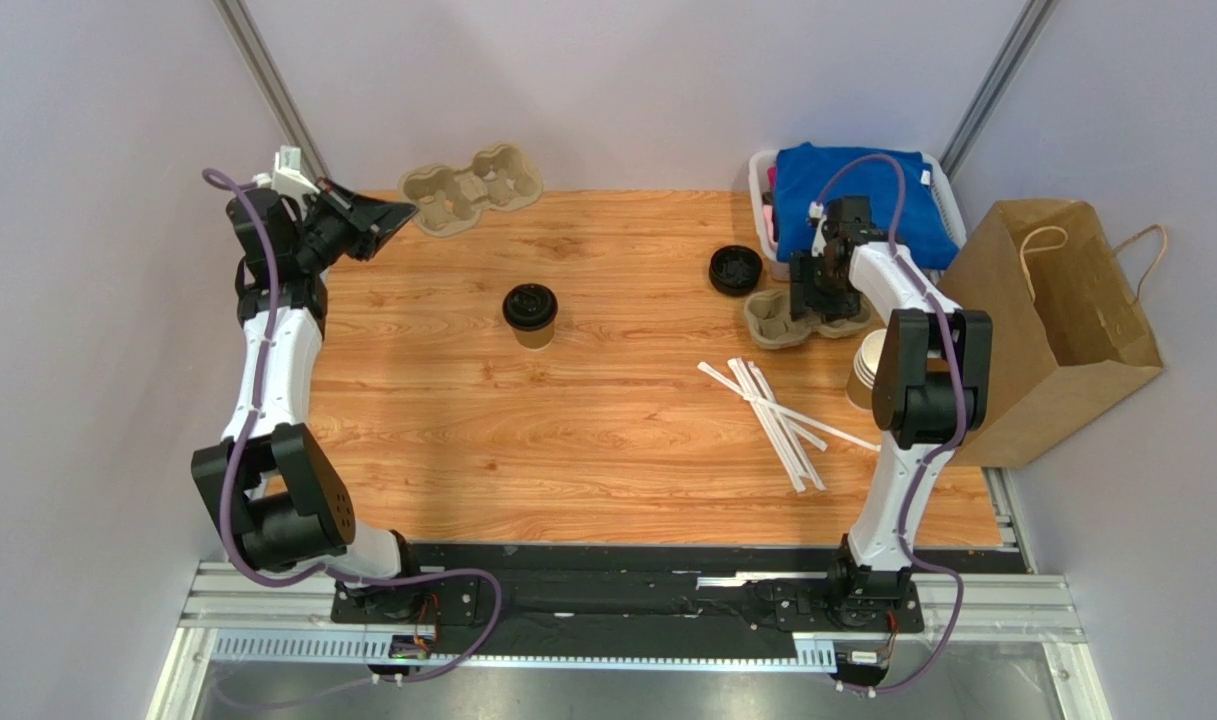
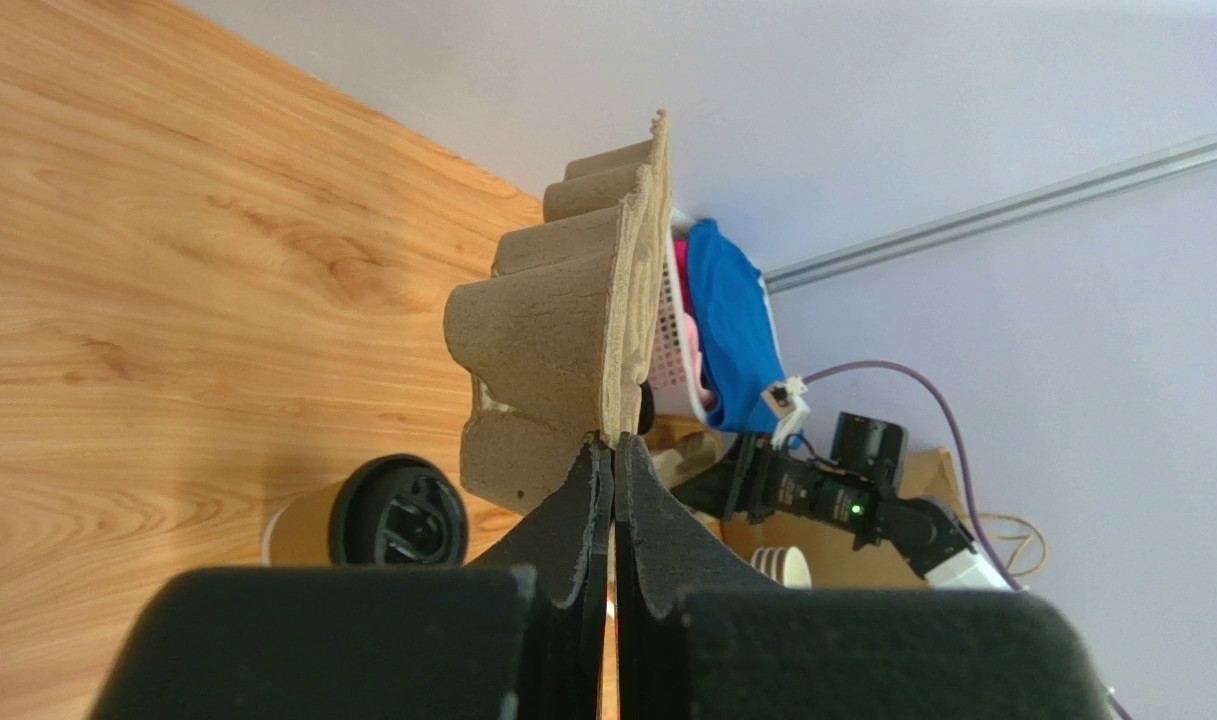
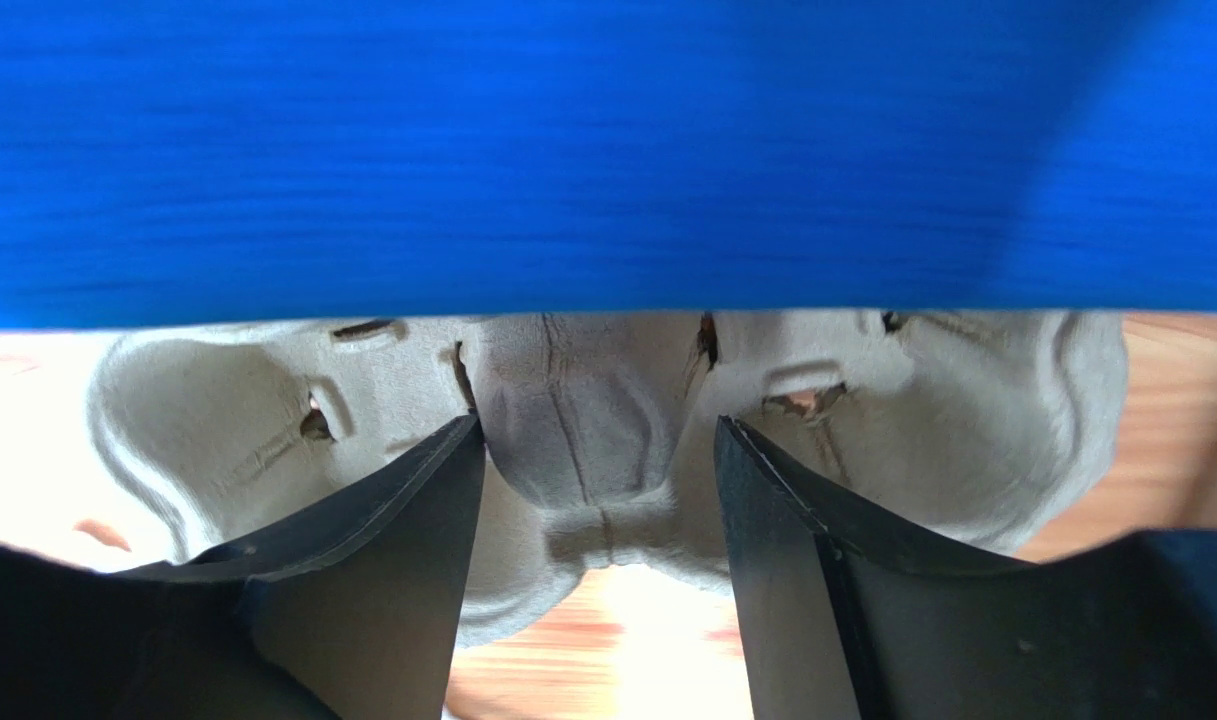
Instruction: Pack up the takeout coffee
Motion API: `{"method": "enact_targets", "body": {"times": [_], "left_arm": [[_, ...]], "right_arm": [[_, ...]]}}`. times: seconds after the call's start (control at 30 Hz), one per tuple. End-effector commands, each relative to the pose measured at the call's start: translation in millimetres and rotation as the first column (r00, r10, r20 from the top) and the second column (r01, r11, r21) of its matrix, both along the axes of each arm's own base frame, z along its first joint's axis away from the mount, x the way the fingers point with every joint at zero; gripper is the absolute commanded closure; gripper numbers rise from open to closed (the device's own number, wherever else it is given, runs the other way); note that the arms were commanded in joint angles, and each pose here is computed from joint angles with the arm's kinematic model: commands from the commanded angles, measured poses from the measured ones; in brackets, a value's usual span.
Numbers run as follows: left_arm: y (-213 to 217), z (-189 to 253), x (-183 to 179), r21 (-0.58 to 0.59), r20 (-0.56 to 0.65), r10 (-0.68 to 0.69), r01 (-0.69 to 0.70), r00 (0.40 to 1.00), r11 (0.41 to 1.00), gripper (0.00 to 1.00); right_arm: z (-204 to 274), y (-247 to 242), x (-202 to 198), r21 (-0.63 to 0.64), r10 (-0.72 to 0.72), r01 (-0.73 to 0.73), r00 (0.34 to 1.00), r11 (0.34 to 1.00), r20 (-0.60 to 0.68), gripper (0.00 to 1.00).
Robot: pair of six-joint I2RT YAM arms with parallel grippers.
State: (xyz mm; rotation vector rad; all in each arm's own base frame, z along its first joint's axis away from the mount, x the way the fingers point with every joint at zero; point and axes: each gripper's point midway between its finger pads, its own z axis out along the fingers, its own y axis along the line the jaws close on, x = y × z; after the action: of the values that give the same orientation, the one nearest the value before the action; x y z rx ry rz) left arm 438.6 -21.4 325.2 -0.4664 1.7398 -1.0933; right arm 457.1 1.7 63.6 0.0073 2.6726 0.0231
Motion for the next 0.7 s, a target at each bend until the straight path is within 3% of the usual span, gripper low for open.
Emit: {"method": "enact_targets", "body": {"times": [0.0,0.13,0.33,0.47,0.67], "left_arm": [[16,-15,-5,0.051,-0.018,0.012,-0.011,1.000,0.999,1.00],[28,-38,-11,0.068,-0.061,0.039,-0.035,0.997,0.997,1.00],[66,-91,-14,0.055,-0.155,0.114,-0.107,0.981,0.993,1.00],[83,-122,-13,0.123,-0.174,0.117,-0.097,0.978,0.988,1.00],[110,-172,-11,0.152,-0.254,0.134,-0.097,0.958,0.984,1.00]], "right_arm": [[15,-33,7,-0.056,-0.067,0.069,0.997,0.996,0.044,0.39],[20,-43,10,-0.054,-0.111,0.114,0.992,0.992,0.060,0.39],[49,-24,17,0.025,-0.043,0.041,0.992,0.999,0.118,0.18],[67,-15,16,0.041,-0.004,-0.001,0.991,0.999,0.132,0.06],[105,2,5,0.070,0.071,-0.085,0.981,0.994,0.181,0.00]]}}
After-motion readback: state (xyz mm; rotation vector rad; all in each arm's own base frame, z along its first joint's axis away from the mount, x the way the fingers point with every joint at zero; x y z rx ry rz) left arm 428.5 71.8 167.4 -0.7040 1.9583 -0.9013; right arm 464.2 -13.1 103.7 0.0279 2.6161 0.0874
